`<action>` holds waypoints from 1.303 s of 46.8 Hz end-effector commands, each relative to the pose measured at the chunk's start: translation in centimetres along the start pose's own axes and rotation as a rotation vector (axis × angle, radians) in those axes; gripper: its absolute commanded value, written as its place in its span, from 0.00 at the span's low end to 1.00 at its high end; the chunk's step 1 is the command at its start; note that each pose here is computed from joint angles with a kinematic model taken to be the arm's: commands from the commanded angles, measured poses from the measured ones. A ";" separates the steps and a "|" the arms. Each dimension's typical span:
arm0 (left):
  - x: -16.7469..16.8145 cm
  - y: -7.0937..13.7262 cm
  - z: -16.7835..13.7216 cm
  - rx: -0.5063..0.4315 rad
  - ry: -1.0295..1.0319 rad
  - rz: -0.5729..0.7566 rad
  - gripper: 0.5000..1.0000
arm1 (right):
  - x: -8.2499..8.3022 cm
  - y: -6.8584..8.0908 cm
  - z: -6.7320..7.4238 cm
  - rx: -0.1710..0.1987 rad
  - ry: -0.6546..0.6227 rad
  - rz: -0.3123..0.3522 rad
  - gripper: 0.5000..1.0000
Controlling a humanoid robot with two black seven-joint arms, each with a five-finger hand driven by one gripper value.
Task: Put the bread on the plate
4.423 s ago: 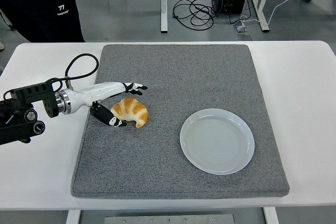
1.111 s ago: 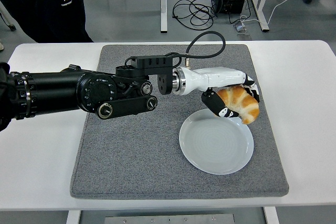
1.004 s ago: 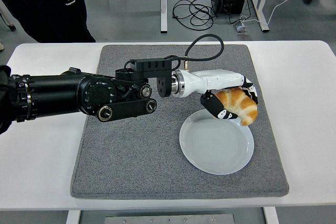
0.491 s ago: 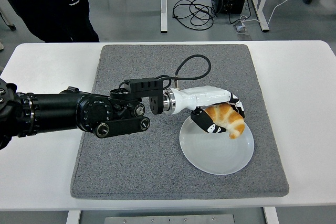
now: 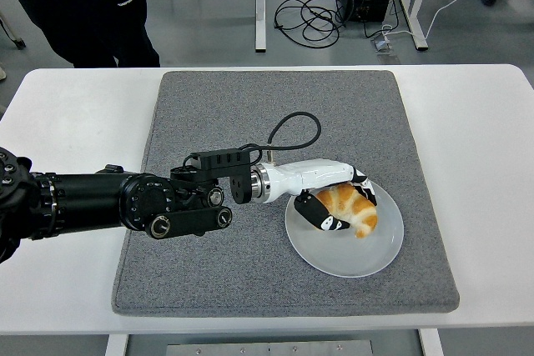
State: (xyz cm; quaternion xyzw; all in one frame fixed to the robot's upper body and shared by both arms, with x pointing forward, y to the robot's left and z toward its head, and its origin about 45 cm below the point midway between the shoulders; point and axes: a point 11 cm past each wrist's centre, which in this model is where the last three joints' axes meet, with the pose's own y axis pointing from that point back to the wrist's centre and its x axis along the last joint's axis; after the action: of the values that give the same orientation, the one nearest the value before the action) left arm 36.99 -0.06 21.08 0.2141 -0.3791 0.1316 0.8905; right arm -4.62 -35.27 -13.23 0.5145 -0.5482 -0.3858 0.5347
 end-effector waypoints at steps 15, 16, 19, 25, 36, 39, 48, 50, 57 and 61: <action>-0.3 0.0 -0.2 0.006 0.026 0.005 0.09 | 0.0 0.0 0.0 0.000 0.000 0.000 1.00; -0.3 0.0 -0.2 0.006 0.026 0.005 0.13 | 0.0 0.0 0.0 0.001 0.000 0.000 1.00; -0.3 0.0 -0.2 0.007 0.027 0.004 0.20 | 0.0 0.0 0.0 0.000 0.000 -0.002 1.00; -0.3 0.0 -0.2 0.007 0.029 0.002 0.34 | 0.0 0.0 0.0 0.000 0.000 0.000 1.00; -0.3 0.0 -0.1 0.005 0.030 0.004 0.50 | 0.0 0.0 0.0 0.000 0.000 0.000 1.00; -0.3 0.0 0.0 0.002 0.031 0.002 0.55 | 0.0 0.0 0.0 0.001 0.000 0.000 1.00; -0.3 0.3 -0.1 0.002 0.034 -0.001 0.65 | 0.0 0.0 0.0 0.000 0.000 0.000 1.00; -0.2 0.4 -0.3 0.006 0.034 0.002 0.69 | -0.1 0.0 0.0 0.000 0.000 -0.002 1.00; 0.1 0.8 -0.8 0.017 0.034 0.012 0.79 | -0.1 0.0 0.0 0.000 0.000 -0.003 1.00; 0.3 0.9 -0.9 0.020 0.035 0.014 0.83 | -0.1 0.0 0.0 0.000 0.000 -0.003 1.00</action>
State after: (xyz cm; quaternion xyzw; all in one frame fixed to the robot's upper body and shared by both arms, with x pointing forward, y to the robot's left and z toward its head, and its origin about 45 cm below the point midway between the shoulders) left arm 37.28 1.05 20.94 0.2176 -0.3642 0.1441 0.8940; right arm -4.62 -35.21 -13.24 0.5151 -0.5478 -0.3861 0.5343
